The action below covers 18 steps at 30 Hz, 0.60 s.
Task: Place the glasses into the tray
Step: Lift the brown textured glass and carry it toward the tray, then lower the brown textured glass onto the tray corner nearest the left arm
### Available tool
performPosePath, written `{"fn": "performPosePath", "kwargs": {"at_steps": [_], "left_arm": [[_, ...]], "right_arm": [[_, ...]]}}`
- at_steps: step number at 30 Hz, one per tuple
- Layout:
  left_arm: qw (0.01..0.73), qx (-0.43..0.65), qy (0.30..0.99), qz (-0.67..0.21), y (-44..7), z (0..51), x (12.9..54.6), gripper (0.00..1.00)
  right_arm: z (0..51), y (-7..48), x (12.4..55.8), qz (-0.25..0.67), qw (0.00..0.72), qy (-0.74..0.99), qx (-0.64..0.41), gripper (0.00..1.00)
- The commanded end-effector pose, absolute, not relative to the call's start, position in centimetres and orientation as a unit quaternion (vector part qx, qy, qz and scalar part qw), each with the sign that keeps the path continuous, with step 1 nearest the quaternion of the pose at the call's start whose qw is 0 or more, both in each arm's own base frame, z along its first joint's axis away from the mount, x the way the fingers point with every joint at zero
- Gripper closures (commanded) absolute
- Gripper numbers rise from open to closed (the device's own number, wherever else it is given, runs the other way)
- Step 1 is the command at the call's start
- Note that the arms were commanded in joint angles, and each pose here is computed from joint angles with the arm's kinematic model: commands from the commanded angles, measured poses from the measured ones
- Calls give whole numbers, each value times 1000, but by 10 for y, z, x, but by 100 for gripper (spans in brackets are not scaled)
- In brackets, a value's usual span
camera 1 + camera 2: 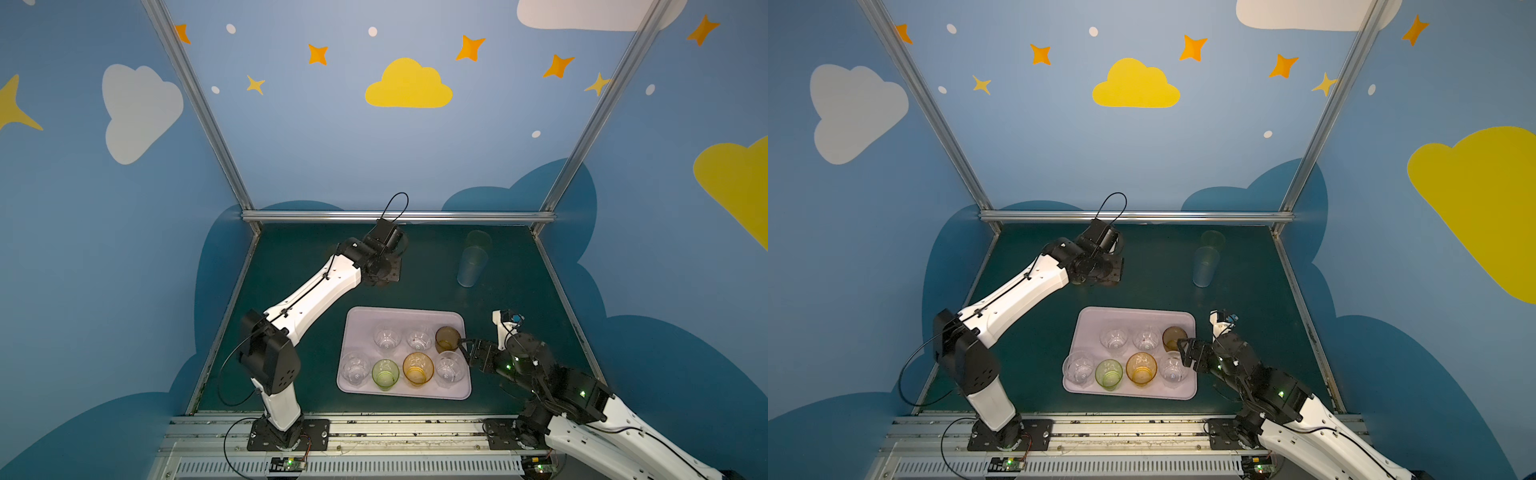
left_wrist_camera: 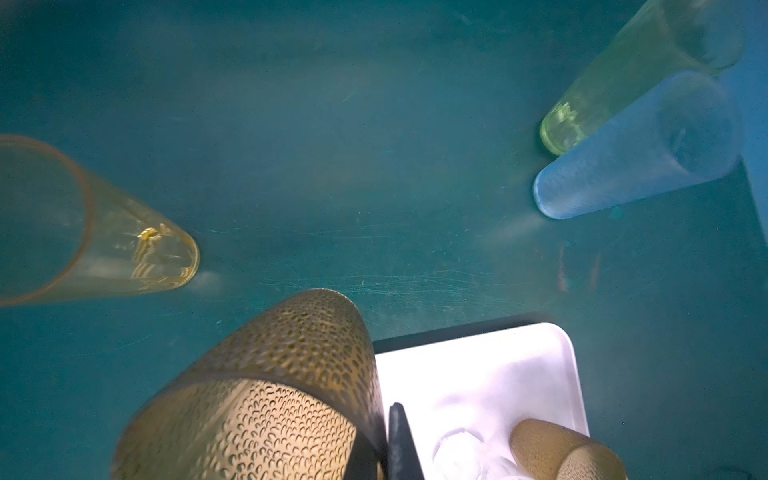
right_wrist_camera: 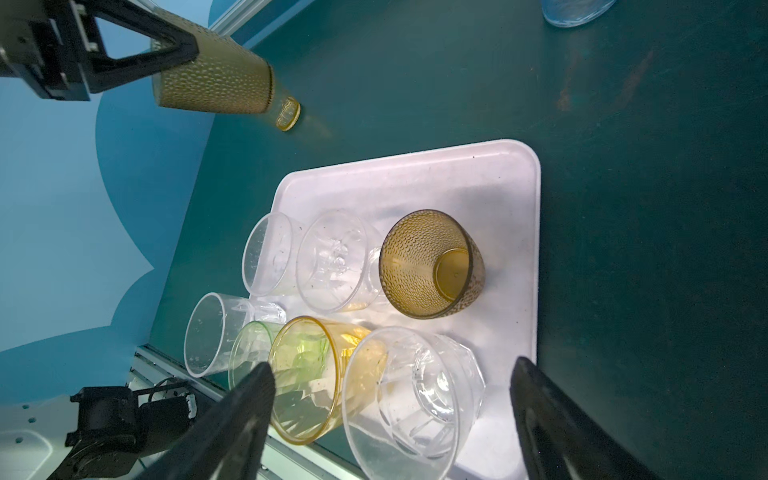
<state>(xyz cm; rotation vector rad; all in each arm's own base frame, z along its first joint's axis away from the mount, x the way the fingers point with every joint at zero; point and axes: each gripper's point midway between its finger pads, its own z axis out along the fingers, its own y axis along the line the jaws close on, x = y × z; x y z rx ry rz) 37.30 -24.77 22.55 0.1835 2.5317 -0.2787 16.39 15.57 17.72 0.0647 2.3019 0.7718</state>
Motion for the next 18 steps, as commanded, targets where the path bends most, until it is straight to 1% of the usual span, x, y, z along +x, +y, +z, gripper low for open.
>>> {"fn": "performPosePath", "kwargs": {"at_steps": [1,9,14,18], "left_arm": [[316,58,942,-97,-239,241,366,96],[324,58,940,-85,-220,253,335,96],[319,62,943,-74,-202,246,314,96],[306,65,950,-26,-175,234,297,96]], "right_arm": [[179,158,161,310,342,887,26,12],[186,168,158,342,335,878,21,13],[191,169,156,356,336,872,20,12],[192,169,153,365,334,869,20,12]]}}
